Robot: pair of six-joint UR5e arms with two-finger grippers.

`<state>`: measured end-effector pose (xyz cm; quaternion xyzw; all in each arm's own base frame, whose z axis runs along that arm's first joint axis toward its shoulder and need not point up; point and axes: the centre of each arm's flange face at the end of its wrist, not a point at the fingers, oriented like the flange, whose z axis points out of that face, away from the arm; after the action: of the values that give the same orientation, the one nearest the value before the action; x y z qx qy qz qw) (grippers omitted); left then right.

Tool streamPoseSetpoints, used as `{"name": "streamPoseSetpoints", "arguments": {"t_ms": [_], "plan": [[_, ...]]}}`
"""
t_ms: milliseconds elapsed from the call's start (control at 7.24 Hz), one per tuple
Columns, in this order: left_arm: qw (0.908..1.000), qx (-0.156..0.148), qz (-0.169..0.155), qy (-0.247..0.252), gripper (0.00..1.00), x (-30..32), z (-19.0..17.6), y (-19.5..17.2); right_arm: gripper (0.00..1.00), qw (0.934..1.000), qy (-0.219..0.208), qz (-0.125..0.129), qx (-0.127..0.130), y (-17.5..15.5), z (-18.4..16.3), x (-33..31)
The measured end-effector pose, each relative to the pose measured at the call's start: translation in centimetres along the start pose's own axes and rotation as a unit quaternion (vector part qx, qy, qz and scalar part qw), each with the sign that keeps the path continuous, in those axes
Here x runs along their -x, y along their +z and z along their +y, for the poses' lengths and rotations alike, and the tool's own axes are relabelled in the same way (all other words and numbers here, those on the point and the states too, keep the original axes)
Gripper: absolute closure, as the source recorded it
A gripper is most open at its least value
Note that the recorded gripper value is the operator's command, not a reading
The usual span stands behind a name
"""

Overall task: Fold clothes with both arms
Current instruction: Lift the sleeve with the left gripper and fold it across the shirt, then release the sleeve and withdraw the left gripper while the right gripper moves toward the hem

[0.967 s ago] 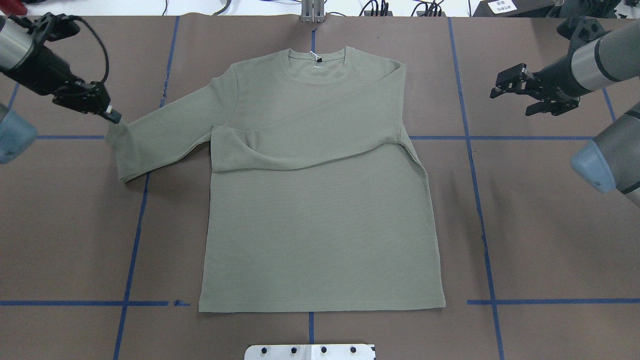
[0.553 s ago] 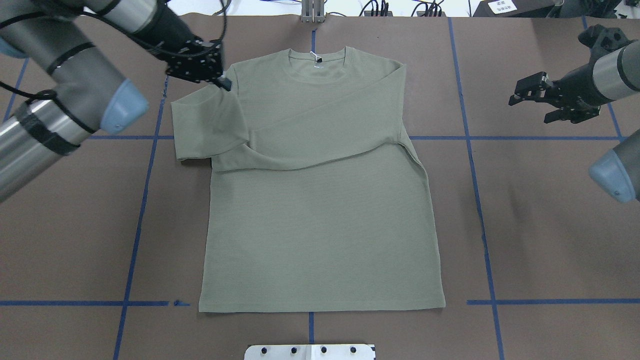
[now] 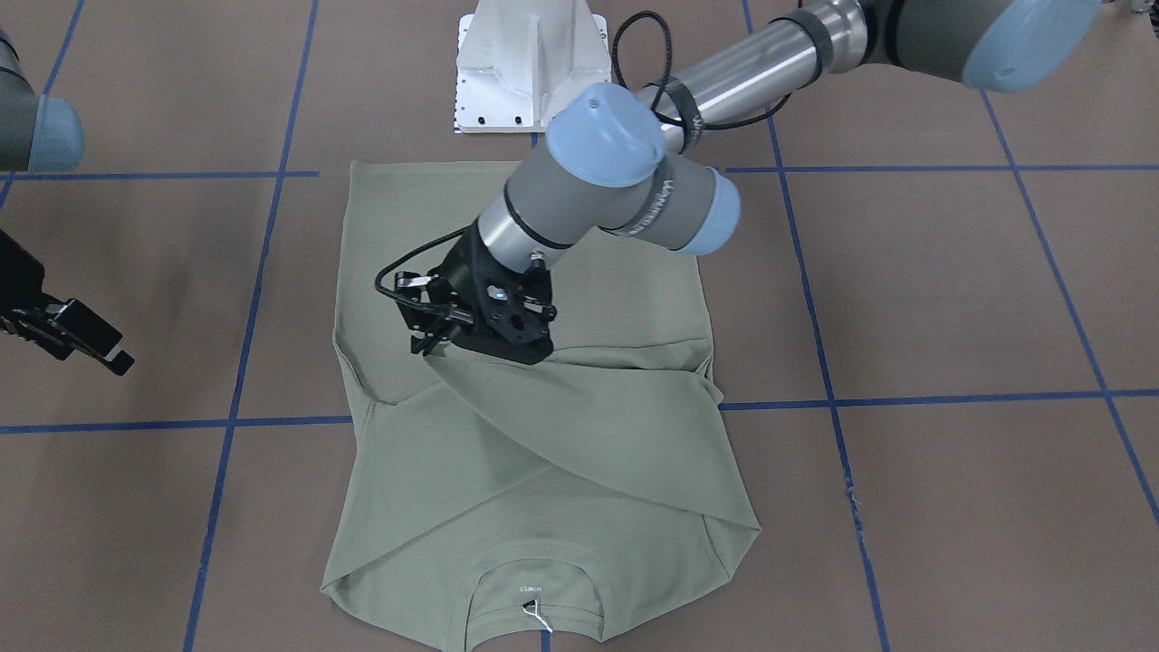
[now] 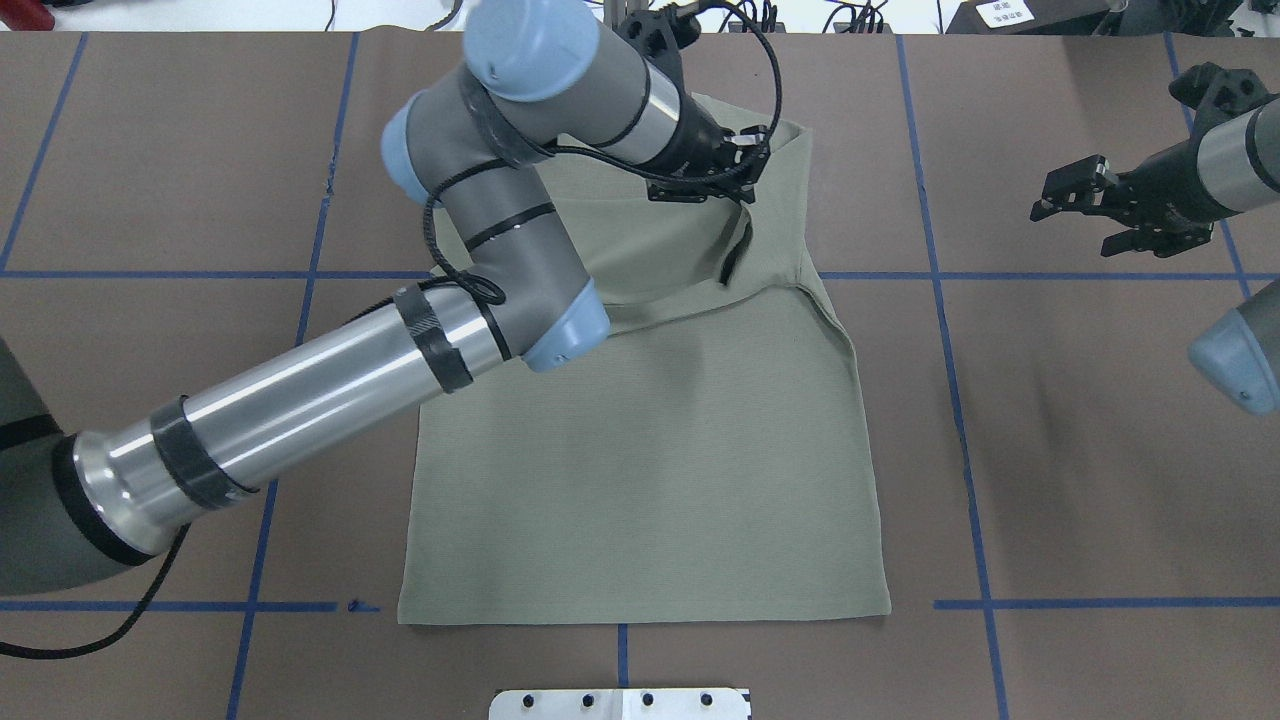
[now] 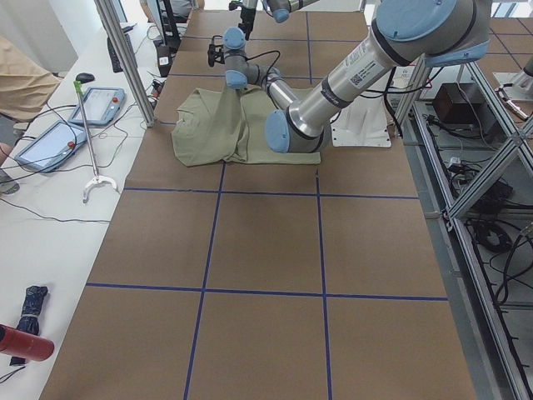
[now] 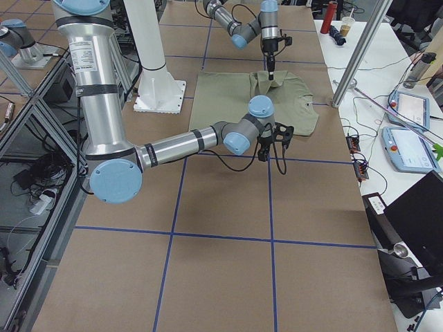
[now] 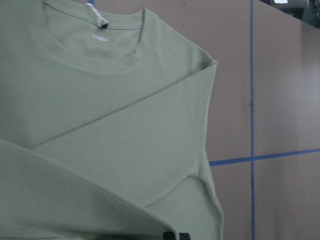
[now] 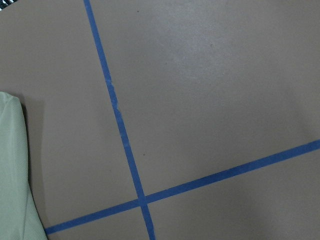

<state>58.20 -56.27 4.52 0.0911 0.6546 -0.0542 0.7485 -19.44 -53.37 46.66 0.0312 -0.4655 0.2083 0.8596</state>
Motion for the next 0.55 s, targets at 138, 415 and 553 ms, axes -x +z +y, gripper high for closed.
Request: {"name": "streamPoseSetpoints", "arguments": {"t_ms": [138, 415, 553], "plan": [[0.9999, -0.011, 0.003, 0.002, 0.88, -1.0, 1.3, 2.4, 0.0, 1.0, 0.002, 0.002, 0.0, 0.0, 0.0, -0.4], [0.9998, -0.018, 0.003, -0.002, 0.34, -2.5, 3.2, 4.9, 0.0, 1.0, 0.007, 0.005, 0.0, -0.1, -0.1, -1.2], [0.9996, -0.021, 0.007, -0.018, 0.26, -3.6, 3.9, 5.3, 0.0, 1.0, 0.007, 0.006, 0.0, -0.1, 0.0, -1.3]]}}
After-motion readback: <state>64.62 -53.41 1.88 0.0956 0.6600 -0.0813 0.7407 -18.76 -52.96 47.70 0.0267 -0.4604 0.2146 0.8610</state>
